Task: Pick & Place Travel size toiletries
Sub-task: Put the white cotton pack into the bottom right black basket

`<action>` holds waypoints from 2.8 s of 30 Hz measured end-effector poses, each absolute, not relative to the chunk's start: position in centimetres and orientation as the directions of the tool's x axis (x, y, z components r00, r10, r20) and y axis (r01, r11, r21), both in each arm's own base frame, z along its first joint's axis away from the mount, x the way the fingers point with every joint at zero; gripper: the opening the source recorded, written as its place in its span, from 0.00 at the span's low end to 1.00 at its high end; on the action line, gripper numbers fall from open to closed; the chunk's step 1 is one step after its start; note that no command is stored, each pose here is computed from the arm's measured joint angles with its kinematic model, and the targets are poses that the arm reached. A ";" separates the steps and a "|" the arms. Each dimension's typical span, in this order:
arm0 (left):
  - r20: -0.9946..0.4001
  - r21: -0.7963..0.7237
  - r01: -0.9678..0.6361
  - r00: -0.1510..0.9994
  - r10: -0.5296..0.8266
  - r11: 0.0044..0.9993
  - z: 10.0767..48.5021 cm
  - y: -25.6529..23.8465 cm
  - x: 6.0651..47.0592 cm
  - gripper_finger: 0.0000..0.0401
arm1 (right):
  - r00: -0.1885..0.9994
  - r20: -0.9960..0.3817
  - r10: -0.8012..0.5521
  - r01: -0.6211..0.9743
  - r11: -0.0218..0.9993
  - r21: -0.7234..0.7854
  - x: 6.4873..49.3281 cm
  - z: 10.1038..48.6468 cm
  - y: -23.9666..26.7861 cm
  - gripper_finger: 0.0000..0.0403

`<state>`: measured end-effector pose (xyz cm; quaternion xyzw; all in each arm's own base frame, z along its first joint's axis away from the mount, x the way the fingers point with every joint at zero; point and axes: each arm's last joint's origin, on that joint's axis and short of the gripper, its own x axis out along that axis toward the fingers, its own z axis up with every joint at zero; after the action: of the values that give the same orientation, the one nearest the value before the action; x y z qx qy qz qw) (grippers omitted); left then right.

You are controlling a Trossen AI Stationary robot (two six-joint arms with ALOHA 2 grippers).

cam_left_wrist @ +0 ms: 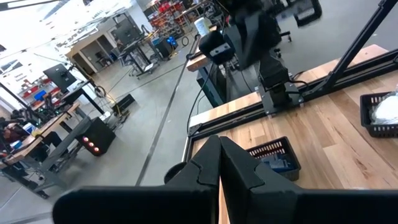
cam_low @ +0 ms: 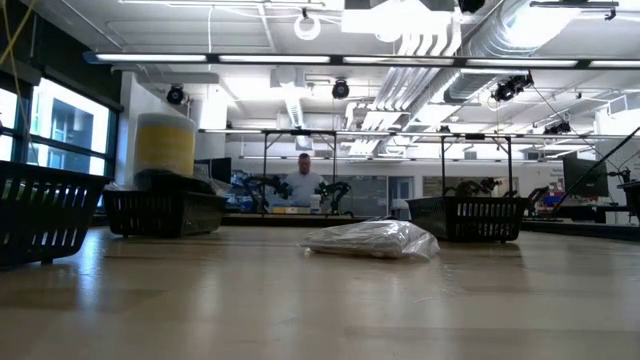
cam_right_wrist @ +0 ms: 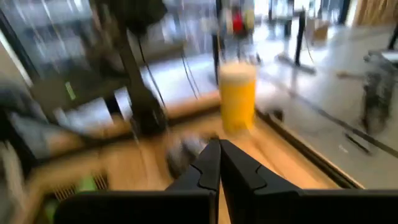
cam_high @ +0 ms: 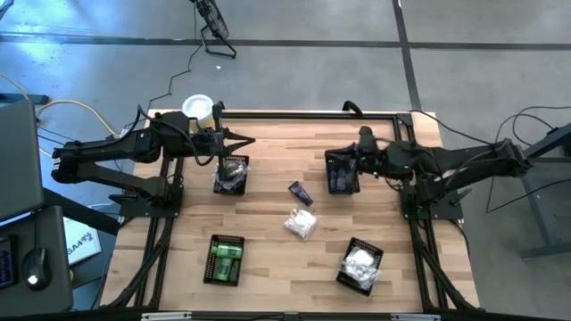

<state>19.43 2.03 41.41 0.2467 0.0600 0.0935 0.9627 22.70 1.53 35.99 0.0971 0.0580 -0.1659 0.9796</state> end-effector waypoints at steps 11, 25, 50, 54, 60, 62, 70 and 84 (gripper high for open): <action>-0.098 0.488 -0.136 0.973 0.209 0.862 41.1 2.0 19.4 0.00 | 0.858 -0.503 -0.108 0.191 0.975 0.116 26.8 34.2 0.4 0.00; -0.098 0.482 -0.134 0.974 0.206 0.866 41.1 2.0 19.4 0.00 | 0.736 -0.668 -0.106 0.225 0.970 0.095 29.9 29.7 -0.1 0.01; -0.127 0.483 -0.121 0.970 0.206 0.867 40.9 2.0 19.4 0.00 | 0.680 -0.734 -0.006 0.390 0.850 0.354 30.0 27.3 -0.4 0.57; -0.127 0.483 -0.121 0.970 0.206 0.867 40.9 2.0 19.4 0.00 | 0.654 -0.754 0.064 0.372 0.841 0.394 29.7 26.2 -0.2 0.56; -0.130 0.483 -0.120 0.970 0.206 0.867 40.8 2.0 19.4 0.00 | 0.651 -0.757 0.062 0.425 0.796 0.431 29.5 25.1 0.5 0.53; -0.143 0.484 -0.114 0.968 0.206 0.868 40.7 2.0 19.3 0.00 | 0.669 -0.742 0.048 0.409 0.809 0.421 29.7 25.2 1.2 0.52; -0.193 0.485 -0.089 0.959 0.206 0.870 40.2 2.0 19.3 0.00 | 0.693 -0.721 0.008 0.457 0.769 0.448 30.1 25.1 3.6 0.48; -0.195 0.479 -0.059 0.966 0.171 0.876 40.2 1.9 19.3 0.00 | 0.423 -0.901 0.097 0.366 0.891 0.268 30.9 18.5 7.2 0.45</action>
<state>19.29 1.90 40.20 0.2418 0.1162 0.0598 0.9615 30.91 7.25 18.50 0.2182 0.5307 -0.0825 0.8148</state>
